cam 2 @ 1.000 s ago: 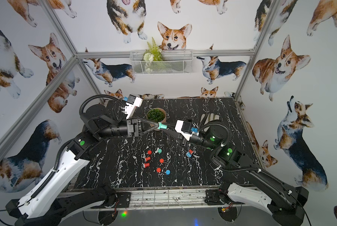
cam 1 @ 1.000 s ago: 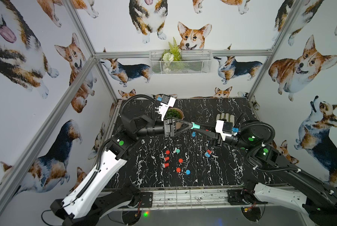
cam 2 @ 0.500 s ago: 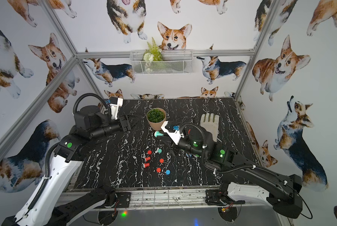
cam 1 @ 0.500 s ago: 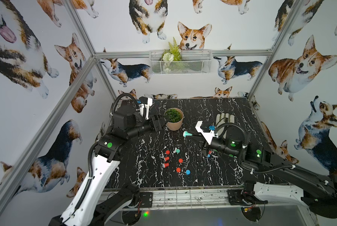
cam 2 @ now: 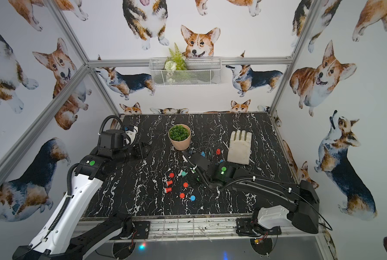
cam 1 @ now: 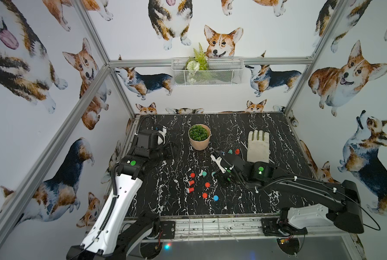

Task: Close the stamp cap
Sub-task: Close the cover of the stamp.

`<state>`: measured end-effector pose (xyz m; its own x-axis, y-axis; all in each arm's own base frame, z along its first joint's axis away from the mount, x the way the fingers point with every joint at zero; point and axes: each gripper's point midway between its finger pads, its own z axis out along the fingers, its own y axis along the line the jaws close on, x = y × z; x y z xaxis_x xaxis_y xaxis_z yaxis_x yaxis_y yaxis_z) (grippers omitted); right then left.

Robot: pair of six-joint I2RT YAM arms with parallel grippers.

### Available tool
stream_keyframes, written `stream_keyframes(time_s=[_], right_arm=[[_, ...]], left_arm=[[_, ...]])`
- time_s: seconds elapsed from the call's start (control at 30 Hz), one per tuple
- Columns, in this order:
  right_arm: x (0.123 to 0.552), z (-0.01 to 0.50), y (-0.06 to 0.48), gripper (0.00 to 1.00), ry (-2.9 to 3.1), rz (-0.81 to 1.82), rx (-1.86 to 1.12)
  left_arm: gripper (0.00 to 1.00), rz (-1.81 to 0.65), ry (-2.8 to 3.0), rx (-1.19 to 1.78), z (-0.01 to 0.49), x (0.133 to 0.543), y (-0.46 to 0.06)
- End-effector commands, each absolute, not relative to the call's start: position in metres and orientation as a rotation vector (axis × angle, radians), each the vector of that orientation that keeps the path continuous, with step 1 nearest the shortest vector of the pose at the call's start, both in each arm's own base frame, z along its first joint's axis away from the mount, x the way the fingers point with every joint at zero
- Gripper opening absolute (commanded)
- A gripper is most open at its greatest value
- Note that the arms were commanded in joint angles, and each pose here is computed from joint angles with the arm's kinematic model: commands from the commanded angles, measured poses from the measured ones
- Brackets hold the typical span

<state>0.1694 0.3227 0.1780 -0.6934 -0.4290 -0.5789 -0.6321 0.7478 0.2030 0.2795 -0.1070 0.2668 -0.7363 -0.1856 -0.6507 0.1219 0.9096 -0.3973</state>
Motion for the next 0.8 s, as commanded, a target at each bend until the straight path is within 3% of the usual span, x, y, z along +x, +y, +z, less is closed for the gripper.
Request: stream_keyframes(time_s=[0.0, 0.17, 0.43, 0.77], right_arm=[[0.17, 0.158, 0.32, 0.0, 2.626, 0.544, -0.7], [0.196, 0.135, 0.324, 0.02, 2.76, 0.615, -0.57], [0.229, 0.103, 0.329, 0.04, 2.886, 0.479, -0.53], [0.25, 0.081, 0.359, 0.0, 2.924, 0.453, -0.548]], left_arm=[[0.5, -0.481, 2.311, -0.022, 0.26, 0.29, -0.096], [0.51, -0.41, 2.3, -0.068, 0.242, 0.301, -0.077], [0.52, -0.331, 2.315, -0.098, 0.21, 0.301, -0.064], [0.53, -0.277, 2.305, -0.132, 0.209, 0.302, -0.055]])
